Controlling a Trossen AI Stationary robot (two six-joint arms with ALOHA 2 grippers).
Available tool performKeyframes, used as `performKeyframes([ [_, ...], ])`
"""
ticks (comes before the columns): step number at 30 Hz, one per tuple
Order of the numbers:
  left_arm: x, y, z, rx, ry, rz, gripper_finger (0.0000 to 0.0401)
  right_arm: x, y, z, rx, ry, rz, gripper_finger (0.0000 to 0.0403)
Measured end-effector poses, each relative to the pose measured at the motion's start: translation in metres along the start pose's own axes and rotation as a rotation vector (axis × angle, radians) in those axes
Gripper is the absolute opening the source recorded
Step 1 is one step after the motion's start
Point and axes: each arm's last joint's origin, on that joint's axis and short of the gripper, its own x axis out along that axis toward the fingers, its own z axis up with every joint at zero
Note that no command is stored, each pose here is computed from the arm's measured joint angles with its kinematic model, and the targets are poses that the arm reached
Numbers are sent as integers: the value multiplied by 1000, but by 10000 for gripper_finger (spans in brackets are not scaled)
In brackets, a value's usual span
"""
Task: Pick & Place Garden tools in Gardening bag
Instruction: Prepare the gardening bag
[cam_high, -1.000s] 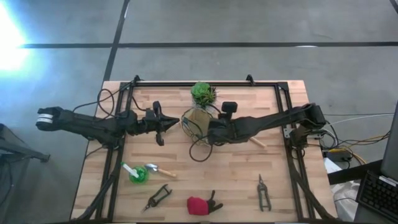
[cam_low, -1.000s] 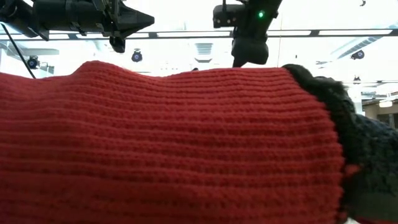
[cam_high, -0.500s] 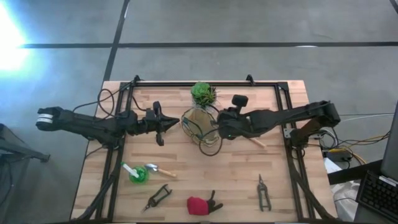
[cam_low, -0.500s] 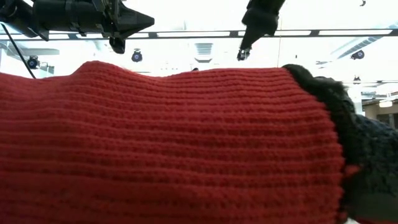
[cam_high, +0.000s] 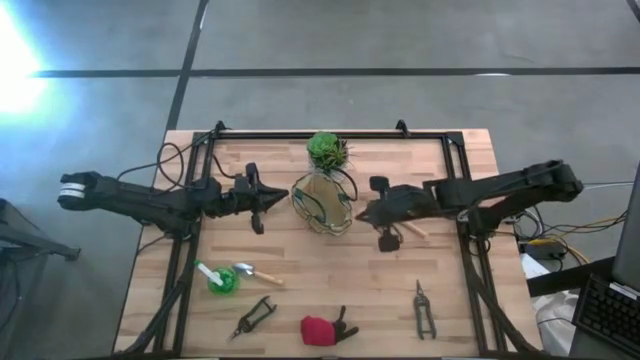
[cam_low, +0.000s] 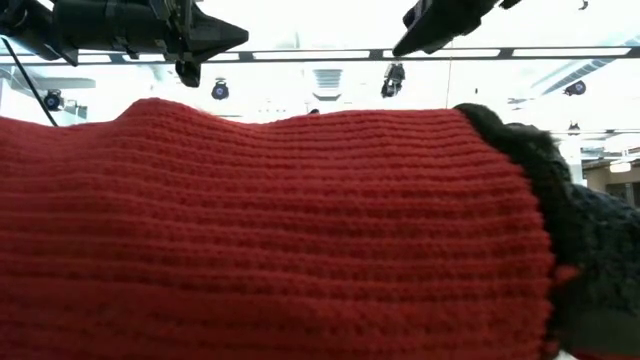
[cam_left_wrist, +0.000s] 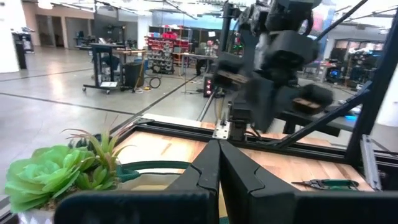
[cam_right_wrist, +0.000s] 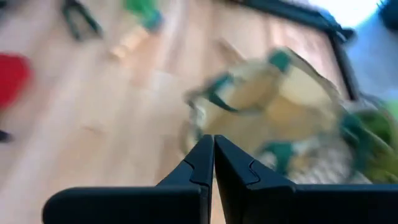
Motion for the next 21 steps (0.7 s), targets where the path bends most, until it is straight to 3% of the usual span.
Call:
performKeyframes([
  [7,0,2,0,0,-4,50,9,16,4,-8,30,-125,28,8],
  [17,0,3,-5,13,50,69,9,51,1,10,-69,-87,8,8],
  [21,0,3,-6,14,51,70,10,55,-5,18,-111,-10,-57,8],
])
